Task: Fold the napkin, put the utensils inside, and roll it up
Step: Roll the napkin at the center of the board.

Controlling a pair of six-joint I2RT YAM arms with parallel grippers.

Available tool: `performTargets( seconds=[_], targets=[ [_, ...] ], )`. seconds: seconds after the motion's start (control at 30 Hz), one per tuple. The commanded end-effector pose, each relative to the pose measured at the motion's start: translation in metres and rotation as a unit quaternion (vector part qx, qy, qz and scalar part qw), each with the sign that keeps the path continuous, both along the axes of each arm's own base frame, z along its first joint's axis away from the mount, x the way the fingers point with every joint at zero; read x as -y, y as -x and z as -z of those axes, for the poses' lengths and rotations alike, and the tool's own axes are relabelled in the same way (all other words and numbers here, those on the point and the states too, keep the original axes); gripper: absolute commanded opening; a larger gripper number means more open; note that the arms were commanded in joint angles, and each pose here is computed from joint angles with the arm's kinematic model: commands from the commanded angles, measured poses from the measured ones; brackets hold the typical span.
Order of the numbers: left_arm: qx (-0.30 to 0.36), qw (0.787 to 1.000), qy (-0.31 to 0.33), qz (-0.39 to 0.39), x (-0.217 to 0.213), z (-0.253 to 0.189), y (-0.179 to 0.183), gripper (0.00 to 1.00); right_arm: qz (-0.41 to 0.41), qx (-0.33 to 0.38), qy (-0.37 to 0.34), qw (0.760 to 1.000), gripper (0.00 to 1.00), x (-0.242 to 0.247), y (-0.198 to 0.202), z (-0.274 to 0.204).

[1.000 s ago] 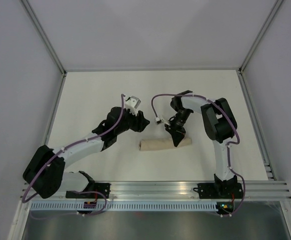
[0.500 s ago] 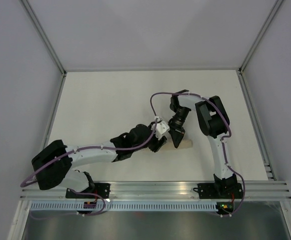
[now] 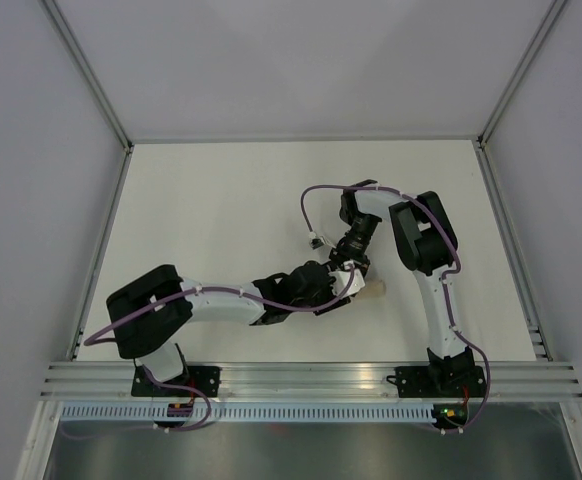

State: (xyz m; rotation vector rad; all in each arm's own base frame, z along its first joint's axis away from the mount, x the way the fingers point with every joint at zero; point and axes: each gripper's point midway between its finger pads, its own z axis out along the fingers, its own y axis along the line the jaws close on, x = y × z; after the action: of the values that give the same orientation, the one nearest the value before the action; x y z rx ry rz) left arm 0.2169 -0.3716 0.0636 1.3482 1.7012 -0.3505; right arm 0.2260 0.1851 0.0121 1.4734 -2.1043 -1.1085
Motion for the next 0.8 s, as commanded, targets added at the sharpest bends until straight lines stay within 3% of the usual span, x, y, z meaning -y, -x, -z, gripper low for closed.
performTargets(
  seconds=[0.0, 0.33, 0.5, 0.57, 0.6, 0.77],
  targets=[
    [0.038, 0.999, -0.004, 0.021, 0.014, -0.007, -0.010, 0.62, -0.045, 0.093, 0.024, 0.994, 0.13, 0.013, -0.036, 0.058],
    [0.034, 0.999, -0.026, 0.030, 0.019, 0.012, -0.012, 0.65, -0.041, 0.094, 0.025, 0.994, 0.15, 0.012, -0.039, 0.057],
    [0.030, 0.998, -0.046, 0.020, 0.022, 0.026, -0.018, 0.64, -0.040, 0.094, 0.025, 0.994, 0.23, 0.012, -0.038, 0.056],
    [0.022, 0.998, -0.054, 0.019, 0.020, 0.033, -0.016, 0.60, -0.040, 0.095, 0.024, 0.994, 0.29, 0.012, -0.037, 0.055],
    [0.017, 0.998, -0.051, 0.017, 0.021, 0.032, -0.016, 0.57, -0.040, 0.099, 0.022, 0.994, 0.36, 0.012, -0.038, 0.053],
    [-0.011, 0.998, -0.062, 0.019, 0.016, 0.041, -0.011, 0.27, -0.024, 0.110, 0.012, 0.994, 0.49, 0.008, -0.045, 0.043]
  ],
)
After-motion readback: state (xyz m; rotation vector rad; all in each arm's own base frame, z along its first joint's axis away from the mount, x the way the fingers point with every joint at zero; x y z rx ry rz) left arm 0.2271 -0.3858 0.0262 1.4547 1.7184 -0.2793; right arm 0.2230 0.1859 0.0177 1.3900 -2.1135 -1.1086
